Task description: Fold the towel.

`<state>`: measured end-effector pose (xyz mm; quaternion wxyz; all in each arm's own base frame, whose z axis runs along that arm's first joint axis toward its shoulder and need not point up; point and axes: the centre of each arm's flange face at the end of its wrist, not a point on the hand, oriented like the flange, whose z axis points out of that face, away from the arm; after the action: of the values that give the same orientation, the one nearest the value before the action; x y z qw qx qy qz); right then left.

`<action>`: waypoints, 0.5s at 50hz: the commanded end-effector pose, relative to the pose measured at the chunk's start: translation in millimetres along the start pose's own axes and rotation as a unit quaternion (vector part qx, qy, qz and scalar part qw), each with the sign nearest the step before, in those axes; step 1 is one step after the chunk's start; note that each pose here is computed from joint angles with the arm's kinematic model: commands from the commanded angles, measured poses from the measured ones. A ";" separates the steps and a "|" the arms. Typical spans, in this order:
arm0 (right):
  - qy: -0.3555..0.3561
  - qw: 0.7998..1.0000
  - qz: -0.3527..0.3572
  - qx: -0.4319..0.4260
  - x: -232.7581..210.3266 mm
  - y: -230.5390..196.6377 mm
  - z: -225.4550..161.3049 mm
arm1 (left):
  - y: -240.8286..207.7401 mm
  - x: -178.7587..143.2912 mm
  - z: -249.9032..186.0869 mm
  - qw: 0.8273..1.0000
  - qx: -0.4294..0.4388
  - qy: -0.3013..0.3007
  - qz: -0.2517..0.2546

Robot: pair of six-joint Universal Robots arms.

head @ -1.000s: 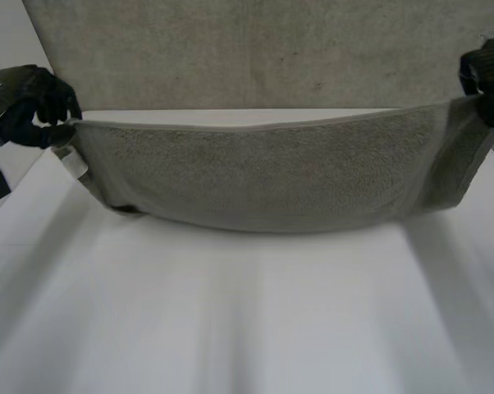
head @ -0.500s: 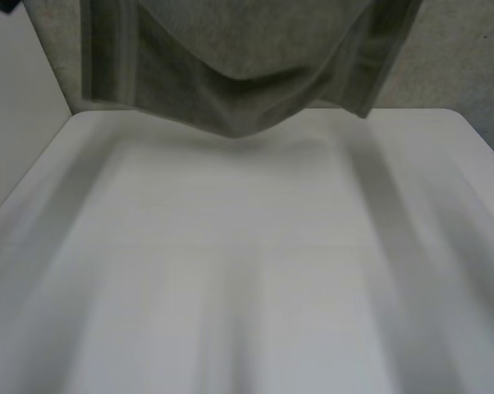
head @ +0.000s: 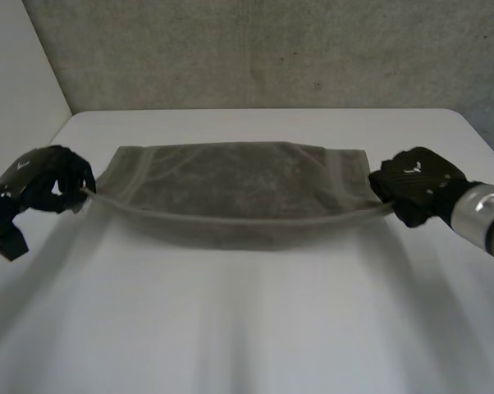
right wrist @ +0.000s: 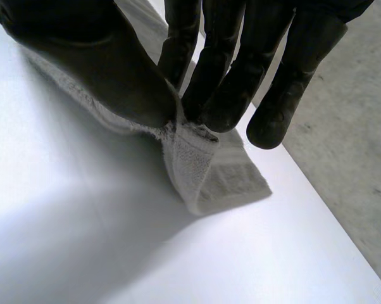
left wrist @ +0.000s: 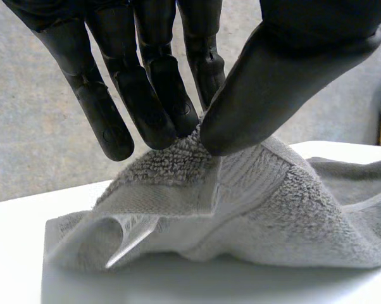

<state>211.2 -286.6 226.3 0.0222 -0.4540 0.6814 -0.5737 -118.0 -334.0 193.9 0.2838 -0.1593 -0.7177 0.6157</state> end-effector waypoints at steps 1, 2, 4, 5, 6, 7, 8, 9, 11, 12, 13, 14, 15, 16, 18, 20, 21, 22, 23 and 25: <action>0.089 0.996 0.014 0.001 37.8 -8.6 -40.6 | -19.6 16.7 -29.6 1.000 0.015 0.020 0.011; 0.108 0.994 0.022 0.004 46.9 -11.4 -48.2 | -26.0 20.8 -35.1 1.000 0.019 0.020 0.012; 0.129 0.991 0.031 0.009 56.2 -15.7 -57.3 | -32.2 23.6 -39.8 0.999 0.023 0.019 0.011; 0.147 0.988 0.039 0.010 65.0 -19.4 -66.6 | -38.7 25.4 -43.7 0.999 0.029 0.018 0.010; 0.156 0.987 0.043 0.010 70.6 -21.4 -72.1 | -38.7 25.4 -43.7 0.999 0.029 0.018 0.010; 0.156 0.987 0.043 0.010 70.7 -21.5 -72.2 | -43.4 26.7 -46.4 0.999 0.035 0.017 0.009; 0.160 0.986 0.044 0.008 75.0 -22.5 -75.6 | -47.3 27.1 -47.9 0.999 0.040 0.016 0.005; 0.160 0.986 0.046 0.006 77.4 -23.0 -76.9 | -47.3 27.1 -47.9 0.999 0.040 0.016 0.005; 0.160 0.986 0.046 0.006 77.4 -23.0 -77.0 | -50.2 28.6 -46.7 0.999 0.043 0.022 -0.007; 0.156 0.987 0.046 0.006 78.8 -23.3 -76.6 | -50.2 28.7 -46.7 0.999 0.043 0.022 -0.007; 0.146 0.988 0.051 0.005 79.5 -17.4 -69.2 | -51.5 26.8 -45.6 0.999 0.047 0.023 -0.007; 0.145 0.988 0.051 0.005 79.5 -17.4 -69.1 | -50.8 24.3 -43.6 0.999 0.049 0.022 -0.006; 0.129 0.990 0.063 -0.008 77.2 -6.7 -57.8 | -50.8 24.2 -43.6 0.999 0.049 0.022 -0.006; 0.129 0.990 0.063 -0.009 77.2 -6.5 -57.7 | -43.9 19.4 -37.3 0.998 0.048 0.027 -0.008; 0.104 0.991 0.074 -0.031 75.3 10.7 -35.7 | -36.0 19.0 -26.7 0.998 0.044 0.042 -0.008; 0.089 0.993 0.073 -0.036 70.0 14.2 -25.5 | -28.1 24.2 -15.2 0.997 0.039 0.060 -0.009; 0.075 0.994 0.072 -0.038 63.2 15.9 -14.0 | -19.8 28.0 -4.6 0.997 0.035 0.069 -0.012; 0.074 0.994 0.072 -0.038 63.1 16.0 -13.9 | -19.7 28.1 -4.5 0.997 0.035 0.069 -0.012; 0.064 0.995 0.068 -0.039 56.6 16.8 -1.7 | -10.3 30.9 6.4 0.997 0.031 0.072 -0.015; 0.061 0.995 0.063 -0.044 51.4 18.1 10.9 | -2.7 29.4 16.4 0.997 0.028 0.067 -0.018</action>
<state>148.3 -311.2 263.7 -0.0153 -0.3487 0.7278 -0.5903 -123.8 -312.8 229.9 0.3352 -0.1725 -0.6775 0.6315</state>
